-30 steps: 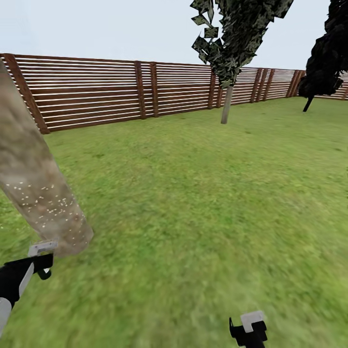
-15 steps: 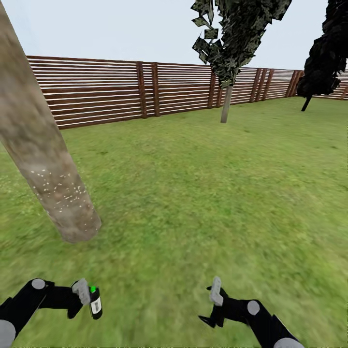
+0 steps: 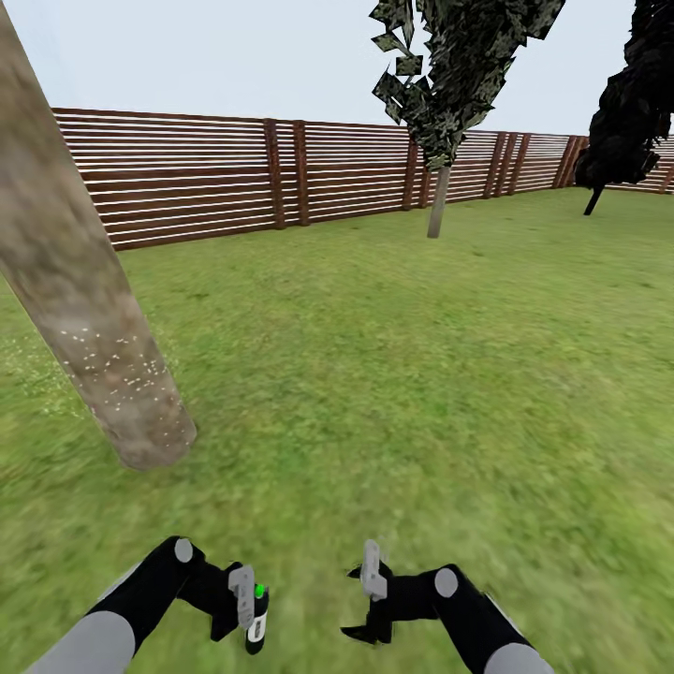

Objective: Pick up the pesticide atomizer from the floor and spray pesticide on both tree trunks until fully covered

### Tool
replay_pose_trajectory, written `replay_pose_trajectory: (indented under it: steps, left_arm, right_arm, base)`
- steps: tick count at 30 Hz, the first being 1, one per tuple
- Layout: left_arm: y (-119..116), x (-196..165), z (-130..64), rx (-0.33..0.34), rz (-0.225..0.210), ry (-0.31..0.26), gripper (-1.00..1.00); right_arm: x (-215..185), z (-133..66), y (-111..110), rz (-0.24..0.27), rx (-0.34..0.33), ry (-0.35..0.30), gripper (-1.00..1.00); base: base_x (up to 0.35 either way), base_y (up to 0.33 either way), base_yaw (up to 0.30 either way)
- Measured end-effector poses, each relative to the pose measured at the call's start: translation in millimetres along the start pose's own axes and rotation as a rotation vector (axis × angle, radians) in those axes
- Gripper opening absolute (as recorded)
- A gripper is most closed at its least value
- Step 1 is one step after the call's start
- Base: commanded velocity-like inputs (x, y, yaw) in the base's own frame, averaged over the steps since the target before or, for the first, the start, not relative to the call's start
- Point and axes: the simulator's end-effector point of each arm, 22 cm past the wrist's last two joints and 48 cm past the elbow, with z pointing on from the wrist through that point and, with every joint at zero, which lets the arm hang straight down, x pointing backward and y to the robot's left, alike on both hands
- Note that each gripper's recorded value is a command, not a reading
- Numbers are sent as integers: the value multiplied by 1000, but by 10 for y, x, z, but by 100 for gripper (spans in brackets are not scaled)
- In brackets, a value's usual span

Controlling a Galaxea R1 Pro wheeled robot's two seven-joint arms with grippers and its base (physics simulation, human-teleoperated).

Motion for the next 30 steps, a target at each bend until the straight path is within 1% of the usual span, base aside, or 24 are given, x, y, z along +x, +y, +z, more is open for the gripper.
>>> replay_pose_trajectory:
  steps: [2,4,6,7,8,9,13,17,19,21,23,24,26,30]
  left_arm:
    - [-34,-74,47,8,8,-7,-100]
    - [-45,-104,65,10,11,-11,-100]
    - [-58,-131,81,13,15,-14,-100]
    - [-82,-130,98,21,27,-6,-100]
    - [-117,-131,124,32,48,10,-100]
    - [-129,-161,139,36,62,14,-100]
    - [-172,-425,219,41,109,-9,-100]
    - [-211,-642,278,45,133,-37,-100]
    - [-261,-731,338,53,154,-32,-100]
    - [-232,-790,371,32,162,-33,-100]
    - [-212,-902,418,9,170,-48,-100]
    - [-218,-936,433,8,173,-51,-100]
    - [-170,-954,437,-16,172,-54,-100]
    - [-153,-963,435,-23,169,-58,-100]
  right_arm:
    - [-88,52,56,-48,-28,5,-100]
    - [-117,62,64,-64,-34,6,-100]
    - [-163,50,19,-79,-24,1,-100]
    - [-211,40,0,-90,-25,-3,-100]
    - [-252,23,19,-103,-45,-7,-100]
    - [-284,8,16,-113,-52,-9,-100]
    - [-374,-33,-54,-139,-44,-17,-100]
    - [-395,-44,-77,-146,-39,-19,-100]
    - [-446,-72,-140,-161,-23,-23,-100]
    - [-499,-102,-201,-175,-8,-28,-100]
    - [-522,-113,-225,-180,-1,-31,-100]
    - [-530,-111,-224,-180,-1,-33,-100]
    - [-538,-107,-223,-181,-1,-35,-100]
    - [-567,-89,-211,-182,-3,-39,-100]
  base:
    - [0,0,0]
    - [0,0,0]
    - [0,0,0]
    - [0,0,0]
    - [0,0,0]
    - [0,0,0]
    - [0,0,0]
    - [0,0,0]
    - [0,0,0]
    - [0,0,0]
    - [0,0,0]
    - [0,0,0]
    - [0,0,0]
    - [0,0,0]
